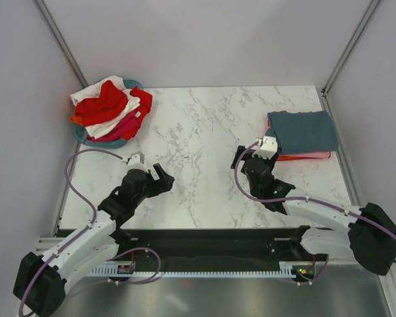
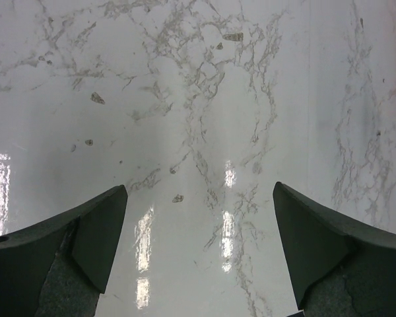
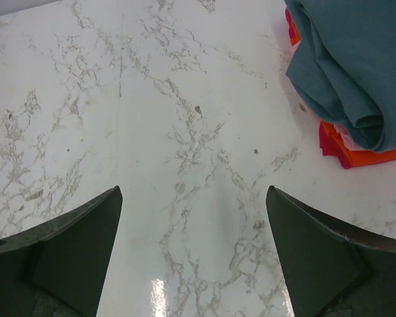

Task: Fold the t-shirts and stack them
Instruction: Grab the tshirt from the pile

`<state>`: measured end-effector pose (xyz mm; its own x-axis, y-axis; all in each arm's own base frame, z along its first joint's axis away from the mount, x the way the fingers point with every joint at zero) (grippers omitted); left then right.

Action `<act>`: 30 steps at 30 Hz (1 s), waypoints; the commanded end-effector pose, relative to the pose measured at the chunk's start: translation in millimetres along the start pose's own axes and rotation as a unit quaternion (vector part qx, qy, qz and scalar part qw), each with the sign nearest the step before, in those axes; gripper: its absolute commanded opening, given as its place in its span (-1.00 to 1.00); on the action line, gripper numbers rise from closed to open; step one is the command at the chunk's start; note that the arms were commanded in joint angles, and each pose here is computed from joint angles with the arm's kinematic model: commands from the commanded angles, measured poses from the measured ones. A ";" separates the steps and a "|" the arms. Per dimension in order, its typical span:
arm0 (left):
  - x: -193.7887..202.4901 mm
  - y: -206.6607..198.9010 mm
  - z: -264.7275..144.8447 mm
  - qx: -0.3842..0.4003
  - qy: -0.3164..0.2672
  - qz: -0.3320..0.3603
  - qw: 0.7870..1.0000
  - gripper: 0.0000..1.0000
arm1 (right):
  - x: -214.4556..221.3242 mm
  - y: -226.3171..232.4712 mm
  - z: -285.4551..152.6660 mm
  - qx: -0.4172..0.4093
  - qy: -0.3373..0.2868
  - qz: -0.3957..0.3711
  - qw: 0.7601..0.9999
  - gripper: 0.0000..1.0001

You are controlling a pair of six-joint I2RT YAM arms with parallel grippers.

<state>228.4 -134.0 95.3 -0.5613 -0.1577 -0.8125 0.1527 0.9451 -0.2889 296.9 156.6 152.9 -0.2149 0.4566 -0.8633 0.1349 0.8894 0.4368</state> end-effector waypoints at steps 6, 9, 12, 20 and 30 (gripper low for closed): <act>-70.8 9.8 -7.8 -0.094 0.005 -0.102 0.990 0.97 | 14.1 15.4 29.1 0.044 0.003 0.058 0.997 0.96; -89.8 15.6 -5.5 -0.095 0.024 -0.134 0.986 0.96 | -3.7 34.4 25.3 0.008 -0.005 0.079 0.997 0.96; -107.9 29.0 -0.5 -0.107 0.032 -0.165 0.980 0.89 | -24.9 35.8 21.6 0.009 -0.038 0.099 0.994 0.96; -196.9 85.5 -15.2 -0.215 -0.027 -0.151 0.964 0.84 | 9.1 -19.2 31.7 0.062 -0.065 0.035 0.995 0.97; -215.3 134.9 16.1 -0.317 -0.059 -0.260 0.910 0.56 | 31.9 -6.5 40.2 0.030 -0.019 0.014 0.999 0.86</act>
<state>371.4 10.2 230.8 -0.3984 -0.5664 -0.7215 -0.5332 0.7830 -0.3203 321.0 156.9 102.4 -0.1932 0.4617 -0.8657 0.2235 0.8799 0.4194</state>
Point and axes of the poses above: each gripper's point midway between its finger pads, its own z axis out along the fingers, its own y axis along the line the jaws close on, x = y × z, the point moved 1 cm from there along -z, back along the fingers, and after that the axes turned 15 degrees about z, right-handed, at the moved point
